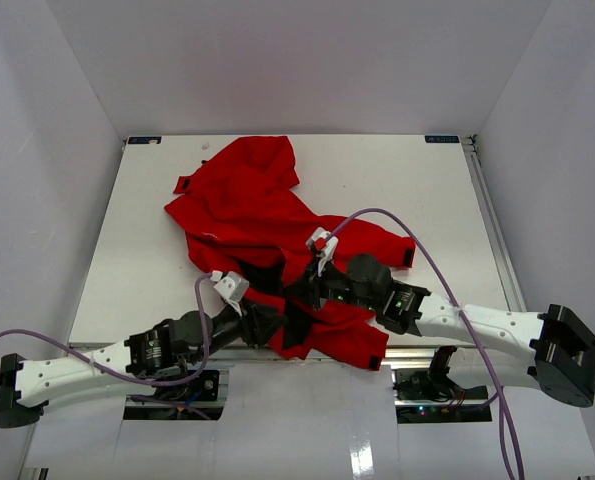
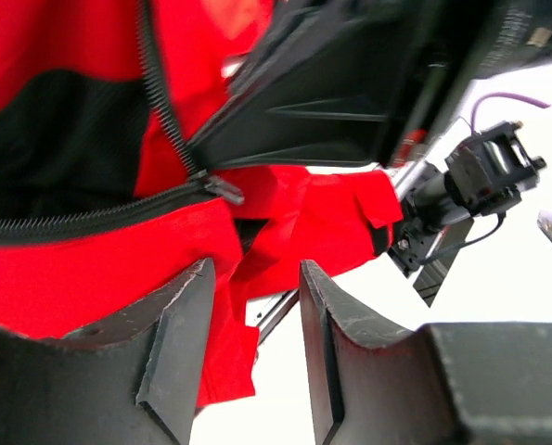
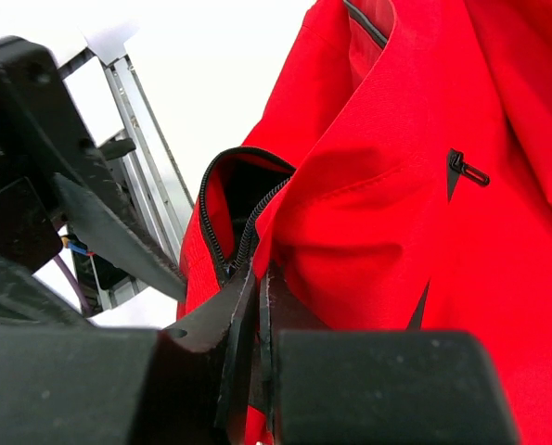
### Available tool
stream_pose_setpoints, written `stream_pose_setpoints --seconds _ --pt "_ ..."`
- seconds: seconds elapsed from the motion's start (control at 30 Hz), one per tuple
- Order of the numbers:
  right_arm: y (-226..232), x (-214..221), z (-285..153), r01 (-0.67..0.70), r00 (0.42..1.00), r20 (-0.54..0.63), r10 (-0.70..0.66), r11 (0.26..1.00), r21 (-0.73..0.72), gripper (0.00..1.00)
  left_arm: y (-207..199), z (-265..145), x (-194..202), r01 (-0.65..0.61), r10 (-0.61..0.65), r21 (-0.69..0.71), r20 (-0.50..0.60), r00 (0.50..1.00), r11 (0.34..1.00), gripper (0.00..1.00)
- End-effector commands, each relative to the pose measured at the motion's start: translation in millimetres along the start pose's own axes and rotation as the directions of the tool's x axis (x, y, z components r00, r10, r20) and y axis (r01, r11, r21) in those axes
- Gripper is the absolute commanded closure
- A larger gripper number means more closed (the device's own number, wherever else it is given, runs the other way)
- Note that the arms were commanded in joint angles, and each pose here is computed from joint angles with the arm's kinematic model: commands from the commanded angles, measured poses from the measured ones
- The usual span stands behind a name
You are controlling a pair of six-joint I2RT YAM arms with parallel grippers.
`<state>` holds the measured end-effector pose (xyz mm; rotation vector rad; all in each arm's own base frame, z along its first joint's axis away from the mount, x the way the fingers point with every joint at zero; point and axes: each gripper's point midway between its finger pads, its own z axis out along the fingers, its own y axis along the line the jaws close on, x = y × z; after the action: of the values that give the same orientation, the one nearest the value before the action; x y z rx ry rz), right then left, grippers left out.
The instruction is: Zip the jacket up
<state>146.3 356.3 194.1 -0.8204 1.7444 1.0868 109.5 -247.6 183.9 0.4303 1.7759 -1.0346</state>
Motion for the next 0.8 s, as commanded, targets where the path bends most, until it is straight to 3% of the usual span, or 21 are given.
stream_pose_setpoints --seconds 0.0,0.3,0.77 --pt "10.2 -18.5 2.4 0.0 0.997 0.083 0.003 0.999 -0.035 0.92 12.0 -4.4 -4.4 0.14 -0.14 -0.113 0.008 0.99 0.984 0.47" --pt "13.3 -15.8 4.2 0.007 0.997 0.081 -0.004 0.999 -0.038 0.92 18.8 -9.5 -8.1 0.41 -0.399 -0.14 0.103 0.911 0.901 0.4" --pt "17.9 -14.1 4.7 0.011 0.997 0.081 -0.008 0.999 -0.043 0.92 17.0 2.2 -7.4 0.427 -0.412 -0.121 0.133 0.902 0.896 0.44"
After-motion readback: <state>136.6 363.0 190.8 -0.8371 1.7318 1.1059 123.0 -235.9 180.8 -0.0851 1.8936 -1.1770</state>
